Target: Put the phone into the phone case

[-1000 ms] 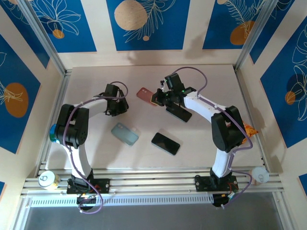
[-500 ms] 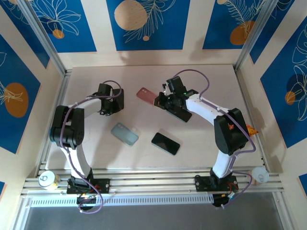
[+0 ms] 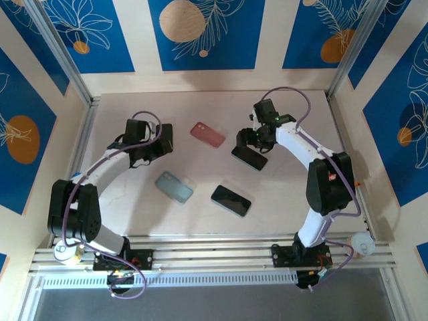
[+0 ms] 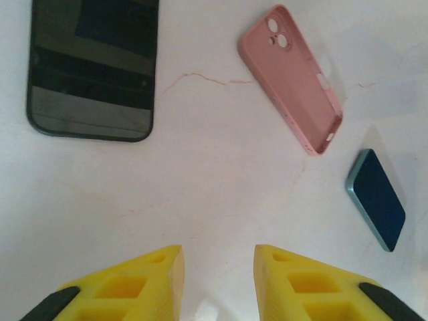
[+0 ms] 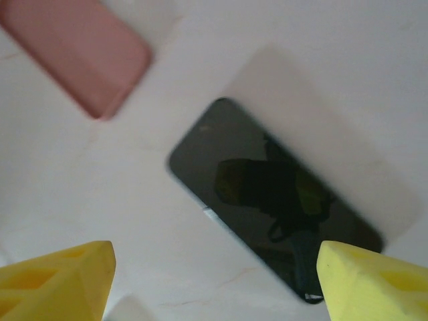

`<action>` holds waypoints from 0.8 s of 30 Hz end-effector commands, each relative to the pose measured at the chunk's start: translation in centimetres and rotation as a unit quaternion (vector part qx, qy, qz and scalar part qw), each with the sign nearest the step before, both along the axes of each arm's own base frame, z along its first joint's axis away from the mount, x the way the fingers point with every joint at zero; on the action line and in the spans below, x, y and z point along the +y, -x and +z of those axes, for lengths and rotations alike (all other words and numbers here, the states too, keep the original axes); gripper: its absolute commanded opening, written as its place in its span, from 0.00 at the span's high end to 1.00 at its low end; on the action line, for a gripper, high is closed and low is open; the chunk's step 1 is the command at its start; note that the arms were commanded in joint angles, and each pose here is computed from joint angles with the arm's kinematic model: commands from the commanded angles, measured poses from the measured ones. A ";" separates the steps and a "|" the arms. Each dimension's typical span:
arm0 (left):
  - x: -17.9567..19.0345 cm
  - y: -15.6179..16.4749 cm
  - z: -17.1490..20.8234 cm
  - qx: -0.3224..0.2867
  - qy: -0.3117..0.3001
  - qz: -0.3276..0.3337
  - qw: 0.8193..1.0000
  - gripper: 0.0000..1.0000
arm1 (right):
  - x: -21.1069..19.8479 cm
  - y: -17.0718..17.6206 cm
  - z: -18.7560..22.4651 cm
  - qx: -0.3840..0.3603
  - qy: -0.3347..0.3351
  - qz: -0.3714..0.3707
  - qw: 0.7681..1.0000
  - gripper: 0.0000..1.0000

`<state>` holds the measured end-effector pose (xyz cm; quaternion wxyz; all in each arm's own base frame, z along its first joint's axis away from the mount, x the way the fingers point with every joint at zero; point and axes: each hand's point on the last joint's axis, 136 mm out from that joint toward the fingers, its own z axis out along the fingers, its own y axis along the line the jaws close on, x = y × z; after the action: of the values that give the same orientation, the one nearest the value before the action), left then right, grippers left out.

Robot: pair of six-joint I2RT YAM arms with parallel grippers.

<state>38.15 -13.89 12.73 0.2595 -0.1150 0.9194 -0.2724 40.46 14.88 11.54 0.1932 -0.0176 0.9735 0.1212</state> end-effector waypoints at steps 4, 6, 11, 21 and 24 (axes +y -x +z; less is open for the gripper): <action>-0.7 0.9 -0.3 0.023 0.015 0.002 1.000 0.66 | -1.9 -1.6 -2.5 0.057 -0.014 -0.001 0.998 0.17; -1.0 0.8 -0.4 0.025 0.020 0.003 0.999 0.65 | -2.4 -2.0 -3.5 0.074 -0.023 -0.014 0.997 0.16; -1.6 0.4 -0.5 0.030 0.018 -0.002 0.999 0.65 | -2.8 -1.8 -5.2 0.100 -0.037 -0.024 0.994 0.16; -1.7 -0.4 -0.8 0.037 -0.003 -0.004 0.999 0.65 | -1.1 1.2 -7.9 0.149 -0.063 -0.031 0.986 0.16; -1.5 -0.5 -0.7 0.037 -0.015 -0.006 0.999 0.65 | -0.5 2.5 -8.6 0.163 -0.059 -0.028 0.984 0.15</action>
<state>38.49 -15.20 11.57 0.2259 -0.1259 0.9280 -0.2681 40.31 12.86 3.74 0.0732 0.0363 0.9846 0.1545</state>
